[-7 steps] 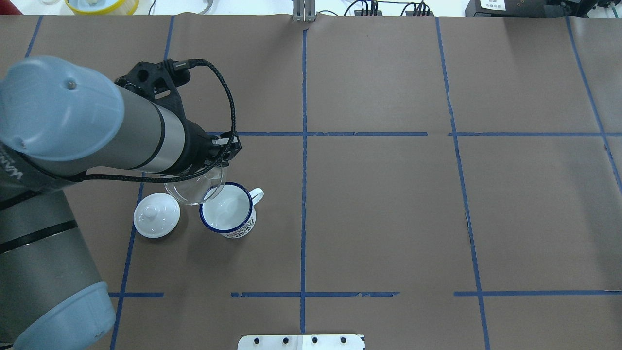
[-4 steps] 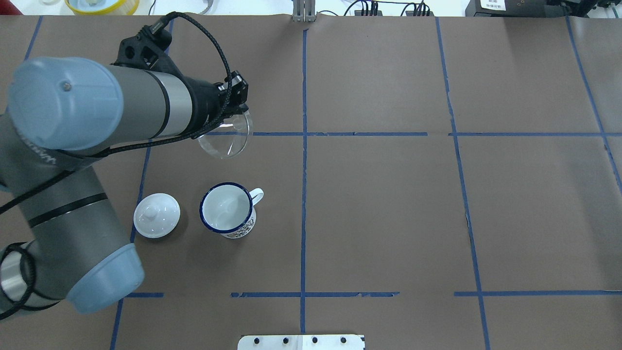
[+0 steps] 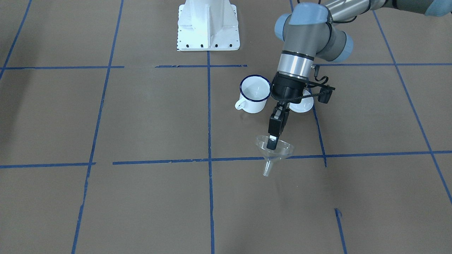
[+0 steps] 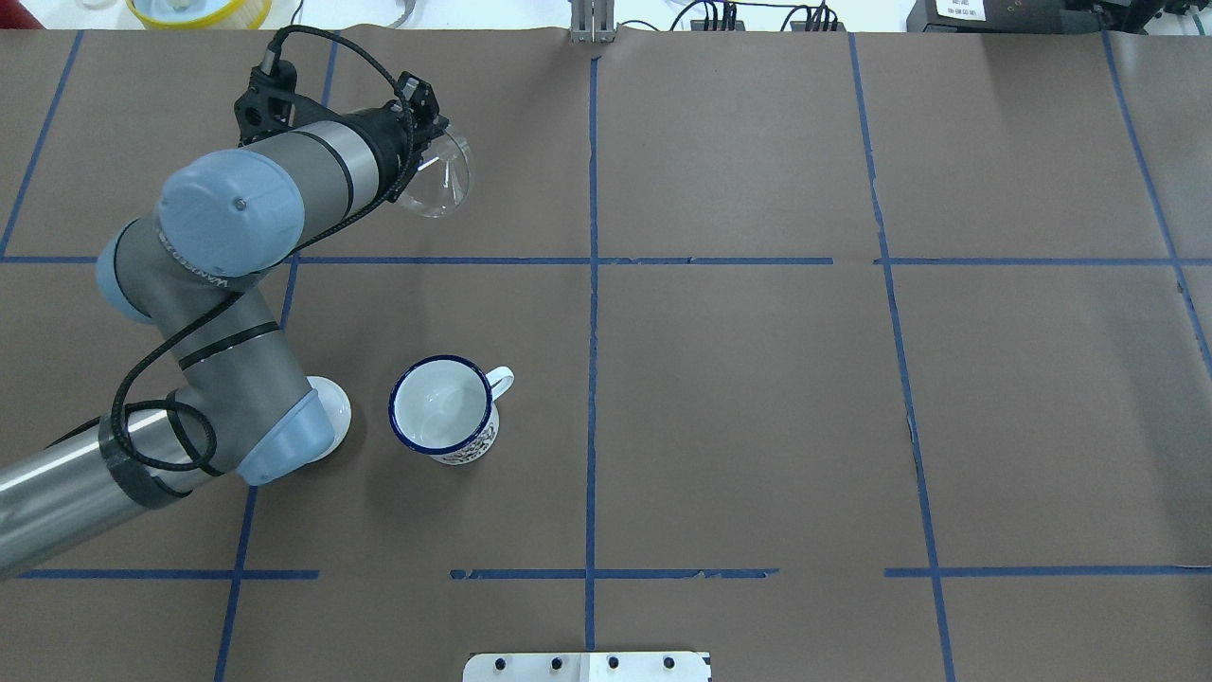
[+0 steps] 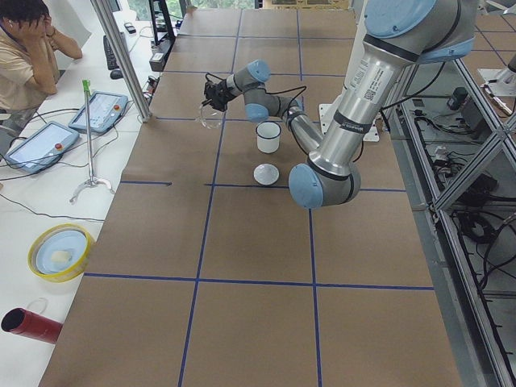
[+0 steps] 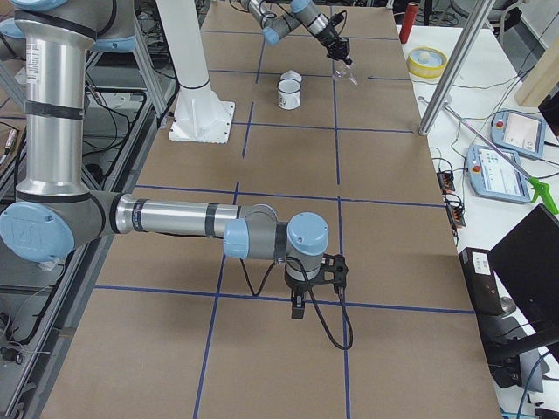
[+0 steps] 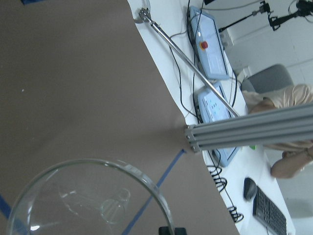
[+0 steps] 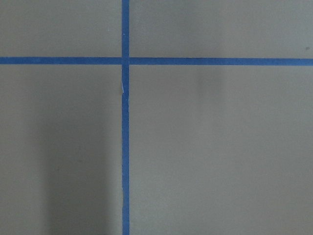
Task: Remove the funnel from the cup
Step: 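Carry the funnel farther from the robot and release it on the table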
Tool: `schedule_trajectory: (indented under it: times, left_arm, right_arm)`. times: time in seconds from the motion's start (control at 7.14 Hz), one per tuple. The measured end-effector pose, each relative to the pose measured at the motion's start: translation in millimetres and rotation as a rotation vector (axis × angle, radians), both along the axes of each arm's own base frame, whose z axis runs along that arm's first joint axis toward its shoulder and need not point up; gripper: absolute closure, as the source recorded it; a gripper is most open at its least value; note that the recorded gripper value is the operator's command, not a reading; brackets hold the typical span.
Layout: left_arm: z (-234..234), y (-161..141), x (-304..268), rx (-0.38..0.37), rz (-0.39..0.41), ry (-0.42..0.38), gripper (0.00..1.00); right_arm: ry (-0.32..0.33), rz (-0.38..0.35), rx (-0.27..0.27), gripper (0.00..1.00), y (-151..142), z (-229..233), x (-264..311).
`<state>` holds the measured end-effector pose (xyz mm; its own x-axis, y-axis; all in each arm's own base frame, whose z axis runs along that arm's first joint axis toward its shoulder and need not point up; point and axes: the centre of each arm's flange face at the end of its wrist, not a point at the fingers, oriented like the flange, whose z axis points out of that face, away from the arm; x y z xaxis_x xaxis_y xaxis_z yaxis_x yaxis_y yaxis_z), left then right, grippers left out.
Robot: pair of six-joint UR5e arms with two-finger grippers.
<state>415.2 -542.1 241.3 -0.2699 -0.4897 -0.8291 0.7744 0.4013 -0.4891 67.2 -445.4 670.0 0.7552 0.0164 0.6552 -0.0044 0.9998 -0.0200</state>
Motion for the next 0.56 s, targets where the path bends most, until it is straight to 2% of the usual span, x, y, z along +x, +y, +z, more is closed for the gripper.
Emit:
schedule_trajectory:
  times: [0.28,0.42,0.56]
  left_arm:
    - [68,-42,10,-0.009,-0.086,-0.01,1.0]
    - [91,-53,16,-0.017,-0.107,-0.026,0.99]
    - [106,-63,26,-0.031,-0.115,-0.047,0.92]
  right_arm:
    - [0.0,0.0,0.0,0.0,0,0,0]
    - [0.0,0.0,0.0,0.0,0,0,0]
    - [0.0,0.0,0.0,0.0,0,0,0]
